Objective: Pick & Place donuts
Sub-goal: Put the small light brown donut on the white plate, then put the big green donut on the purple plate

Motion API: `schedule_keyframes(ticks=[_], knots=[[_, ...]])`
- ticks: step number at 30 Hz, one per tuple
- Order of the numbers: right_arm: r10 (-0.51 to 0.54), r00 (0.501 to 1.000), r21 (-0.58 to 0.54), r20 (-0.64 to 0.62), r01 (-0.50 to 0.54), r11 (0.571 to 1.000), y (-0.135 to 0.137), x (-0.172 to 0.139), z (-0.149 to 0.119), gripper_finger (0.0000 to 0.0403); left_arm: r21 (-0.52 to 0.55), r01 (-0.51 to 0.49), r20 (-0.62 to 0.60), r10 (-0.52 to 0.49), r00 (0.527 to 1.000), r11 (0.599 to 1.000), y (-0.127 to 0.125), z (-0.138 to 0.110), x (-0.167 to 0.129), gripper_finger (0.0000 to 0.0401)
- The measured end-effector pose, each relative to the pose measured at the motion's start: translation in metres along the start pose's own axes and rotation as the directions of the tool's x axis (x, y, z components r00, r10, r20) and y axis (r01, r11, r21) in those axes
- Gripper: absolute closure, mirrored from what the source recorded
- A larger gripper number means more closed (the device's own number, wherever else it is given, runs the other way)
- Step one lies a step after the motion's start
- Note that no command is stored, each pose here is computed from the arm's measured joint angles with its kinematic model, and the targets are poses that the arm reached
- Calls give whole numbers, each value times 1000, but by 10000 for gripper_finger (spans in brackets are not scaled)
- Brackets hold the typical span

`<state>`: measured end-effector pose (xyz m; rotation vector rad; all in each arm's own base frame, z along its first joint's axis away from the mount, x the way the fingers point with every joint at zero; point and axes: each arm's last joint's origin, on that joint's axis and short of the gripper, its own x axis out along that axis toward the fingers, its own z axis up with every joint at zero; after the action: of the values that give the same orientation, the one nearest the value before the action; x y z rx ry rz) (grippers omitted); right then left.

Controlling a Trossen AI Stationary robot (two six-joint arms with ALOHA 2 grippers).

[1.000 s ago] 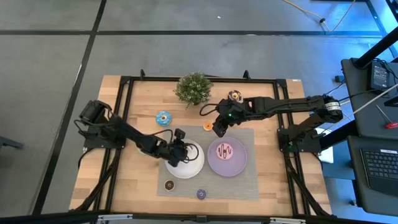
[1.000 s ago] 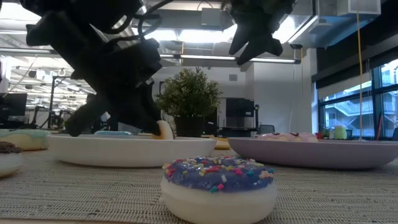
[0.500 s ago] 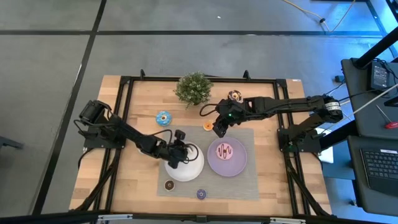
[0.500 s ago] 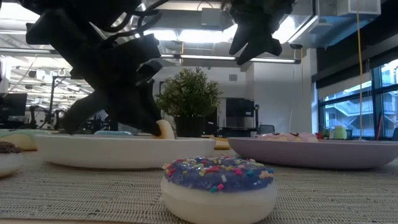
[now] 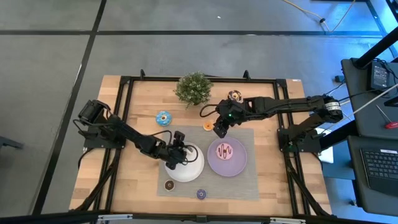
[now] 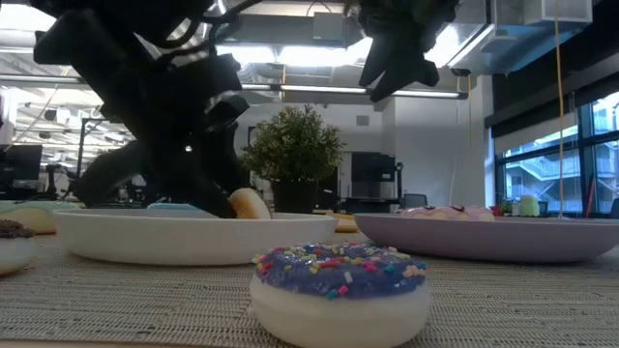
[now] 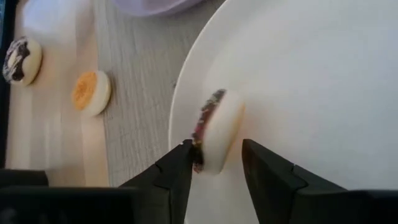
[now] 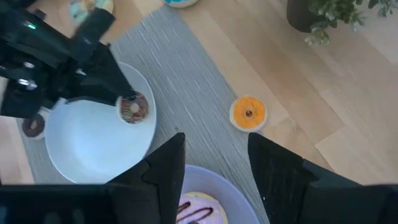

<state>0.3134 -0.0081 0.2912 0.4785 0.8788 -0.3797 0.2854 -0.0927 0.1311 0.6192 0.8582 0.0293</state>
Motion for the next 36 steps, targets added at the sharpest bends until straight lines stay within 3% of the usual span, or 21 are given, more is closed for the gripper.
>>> schedule_keyframes(ticks=[5,12,16,18,23,25,28,32,36], knots=[[-17,1000,-4,-25,17,1000,-2,0,-3,226,1,58,10,-58,998,998,3,1,-9,263],[-17,1000,-3,-25,17,1000,-2,0,-2,226,-84,84,-4,-85,996,993,13,-1,-28,267],[-17,1000,-3,-25,17,1000,-2,0,-2,226,-154,182,24,-181,983,971,18,-1,-42,265],[-17,1000,-4,-26,17,1000,-2,0,-3,226,-239,241,41,-239,970,941,22,-1,-52,265],[-17,1000,-7,-25,17,1000,-2,0,-3,226,-562,310,44,-347,937,767,36,-10,-81,268],[-17,1000,-13,-25,16,1000,-2,0,-2,226,-680,256,-17,-364,931,687,41,-21,-94,269],[-16,1000,-30,-22,15,999,-2,0,-2,226,-838,114,-121,-386,915,533,48,-38,-112,268],[-11,1000,-44,-14,11,999,-1,0,-1,226,-924,-23,-185,-394,900,381,49,-51,-130,265],[-10,1000,-55,-9,10,998,-1,0,-1,226,-963,-45,-142,-358,923,264,51,-50,-137,265]])
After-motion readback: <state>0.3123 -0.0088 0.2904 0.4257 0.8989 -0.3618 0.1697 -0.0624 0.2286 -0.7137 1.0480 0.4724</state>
